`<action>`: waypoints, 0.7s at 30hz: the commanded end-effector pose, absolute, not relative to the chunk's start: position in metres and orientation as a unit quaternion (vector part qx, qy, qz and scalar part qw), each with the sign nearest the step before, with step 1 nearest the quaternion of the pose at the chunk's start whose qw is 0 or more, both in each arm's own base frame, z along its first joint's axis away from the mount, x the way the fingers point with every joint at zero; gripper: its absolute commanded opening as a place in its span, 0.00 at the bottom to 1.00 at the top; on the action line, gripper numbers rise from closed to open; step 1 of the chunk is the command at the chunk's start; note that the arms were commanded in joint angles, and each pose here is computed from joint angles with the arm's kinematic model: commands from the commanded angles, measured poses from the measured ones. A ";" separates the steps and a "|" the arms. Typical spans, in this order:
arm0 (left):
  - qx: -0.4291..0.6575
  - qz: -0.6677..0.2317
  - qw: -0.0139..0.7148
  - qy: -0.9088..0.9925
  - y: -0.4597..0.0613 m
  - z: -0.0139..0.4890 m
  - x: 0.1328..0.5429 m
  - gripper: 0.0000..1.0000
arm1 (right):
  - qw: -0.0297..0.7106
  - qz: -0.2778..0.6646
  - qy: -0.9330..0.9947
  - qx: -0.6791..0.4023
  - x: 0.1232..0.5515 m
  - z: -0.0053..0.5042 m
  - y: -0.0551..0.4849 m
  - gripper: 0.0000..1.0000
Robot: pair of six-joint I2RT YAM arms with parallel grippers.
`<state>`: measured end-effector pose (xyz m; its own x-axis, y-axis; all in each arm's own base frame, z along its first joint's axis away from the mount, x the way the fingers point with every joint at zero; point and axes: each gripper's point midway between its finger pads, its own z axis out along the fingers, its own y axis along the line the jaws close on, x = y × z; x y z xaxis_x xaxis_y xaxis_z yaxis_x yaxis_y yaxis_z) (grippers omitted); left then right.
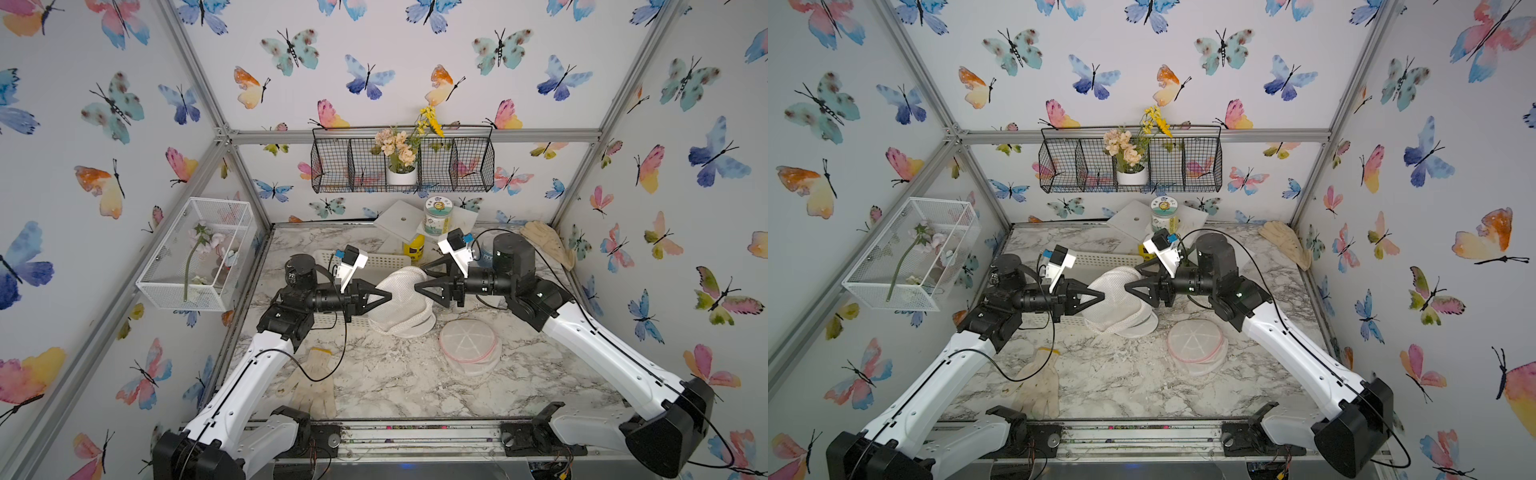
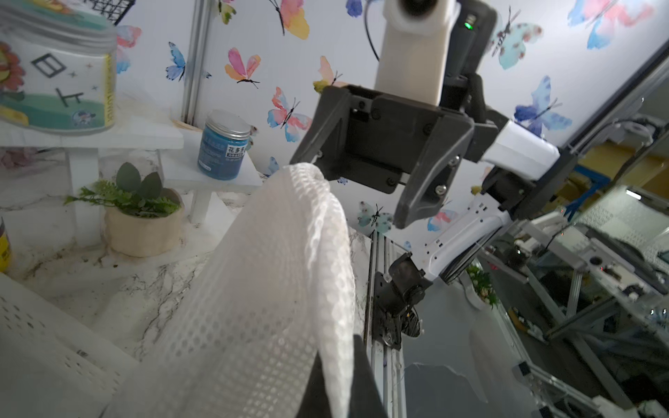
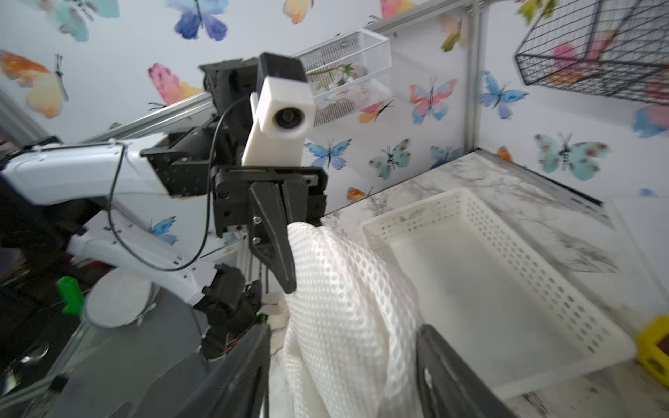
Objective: Turn the laundry bag inside out
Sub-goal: Turn over the laundry bag.
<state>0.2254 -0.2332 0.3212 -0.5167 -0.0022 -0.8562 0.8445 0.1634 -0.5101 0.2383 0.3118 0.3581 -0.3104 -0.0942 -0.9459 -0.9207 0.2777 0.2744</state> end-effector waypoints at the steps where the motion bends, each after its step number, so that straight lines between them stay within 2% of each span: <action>1: 0.164 -0.599 0.413 0.666 -0.223 0.350 0.247 0.00 | 0.516 0.441 0.692 -0.244 0.265 0.377 0.282 0.70; 6: 0.011 -0.664 0.429 0.612 -0.204 0.378 0.257 0.00 | 0.500 0.490 0.690 -0.183 0.245 0.362 0.265 0.71; 10: -0.066 -0.712 0.436 0.546 -0.196 0.401 0.257 0.00 | 0.417 0.560 0.703 -0.139 0.232 0.334 0.273 0.69; 14: -0.102 -0.742 0.433 0.502 -0.191 0.417 0.255 0.00 | 0.358 0.622 0.682 -0.139 0.218 0.333 0.285 0.67; 21: -0.110 -0.761 0.429 0.474 -0.192 0.435 0.254 0.00 | 0.376 0.656 0.639 -0.143 0.213 0.353 0.284 0.66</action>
<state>0.2576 -0.2044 0.4020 -0.6440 -0.7063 -0.2941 0.4991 -0.0966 -0.8611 0.2255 0.2852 0.3219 -0.7051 0.2710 -0.6553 -0.6196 0.2142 0.7552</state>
